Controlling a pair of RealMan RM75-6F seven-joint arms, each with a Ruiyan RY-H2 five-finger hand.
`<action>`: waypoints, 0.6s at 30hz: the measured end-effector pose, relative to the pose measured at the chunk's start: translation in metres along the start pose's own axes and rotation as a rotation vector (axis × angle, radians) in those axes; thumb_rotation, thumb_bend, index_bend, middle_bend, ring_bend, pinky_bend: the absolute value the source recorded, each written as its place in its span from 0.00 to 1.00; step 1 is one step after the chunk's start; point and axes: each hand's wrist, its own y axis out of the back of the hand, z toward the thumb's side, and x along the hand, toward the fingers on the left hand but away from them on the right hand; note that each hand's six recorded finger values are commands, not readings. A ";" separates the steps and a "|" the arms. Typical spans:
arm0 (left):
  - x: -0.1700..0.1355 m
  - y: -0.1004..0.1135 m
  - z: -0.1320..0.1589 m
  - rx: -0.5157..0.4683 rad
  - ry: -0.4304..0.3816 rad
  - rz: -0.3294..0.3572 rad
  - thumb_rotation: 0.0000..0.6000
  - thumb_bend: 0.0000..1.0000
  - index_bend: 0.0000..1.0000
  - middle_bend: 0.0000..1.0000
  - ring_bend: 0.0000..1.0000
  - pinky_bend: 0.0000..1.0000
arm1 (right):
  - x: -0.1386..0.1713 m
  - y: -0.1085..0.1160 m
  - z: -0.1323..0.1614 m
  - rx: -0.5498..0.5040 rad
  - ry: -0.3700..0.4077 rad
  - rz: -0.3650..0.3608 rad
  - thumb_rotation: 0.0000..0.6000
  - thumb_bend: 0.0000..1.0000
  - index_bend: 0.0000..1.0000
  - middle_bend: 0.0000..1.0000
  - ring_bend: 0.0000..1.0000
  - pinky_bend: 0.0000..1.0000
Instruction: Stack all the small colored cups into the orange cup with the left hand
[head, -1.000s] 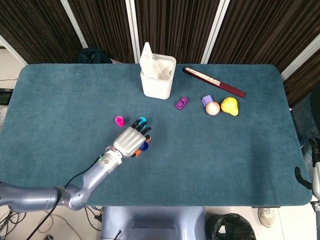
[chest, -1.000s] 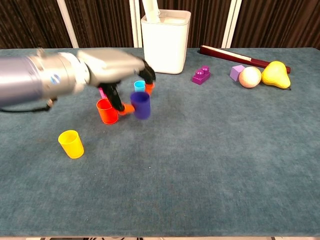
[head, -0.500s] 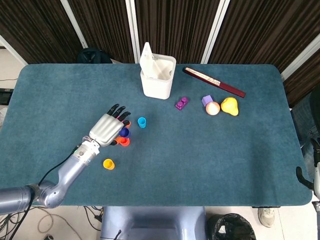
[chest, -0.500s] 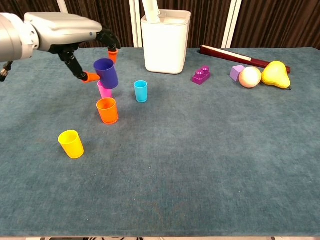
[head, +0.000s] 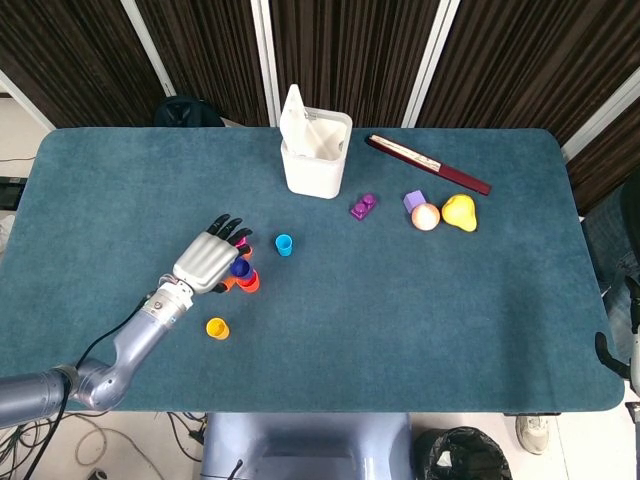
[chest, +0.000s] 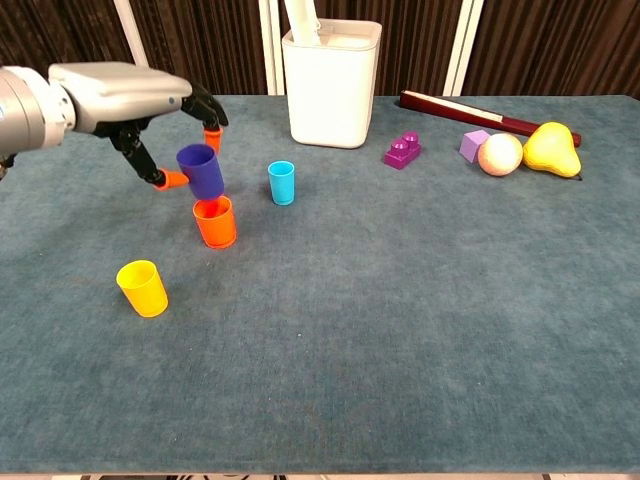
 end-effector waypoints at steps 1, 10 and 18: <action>0.001 -0.003 0.000 -0.001 0.001 -0.005 1.00 0.35 0.45 0.15 0.00 0.00 | 0.000 0.000 0.000 0.000 -0.001 0.000 1.00 0.46 0.03 0.00 0.04 0.00; 0.005 -0.012 0.004 -0.013 -0.005 -0.007 1.00 0.35 0.46 0.15 0.00 0.00 | 0.000 -0.002 0.001 0.002 0.001 0.002 1.00 0.46 0.03 0.00 0.04 0.00; 0.006 -0.017 0.006 -0.004 -0.009 -0.017 1.00 0.35 0.45 0.15 0.00 0.00 | 0.000 -0.002 0.001 0.001 0.001 0.002 1.00 0.46 0.03 0.00 0.04 0.00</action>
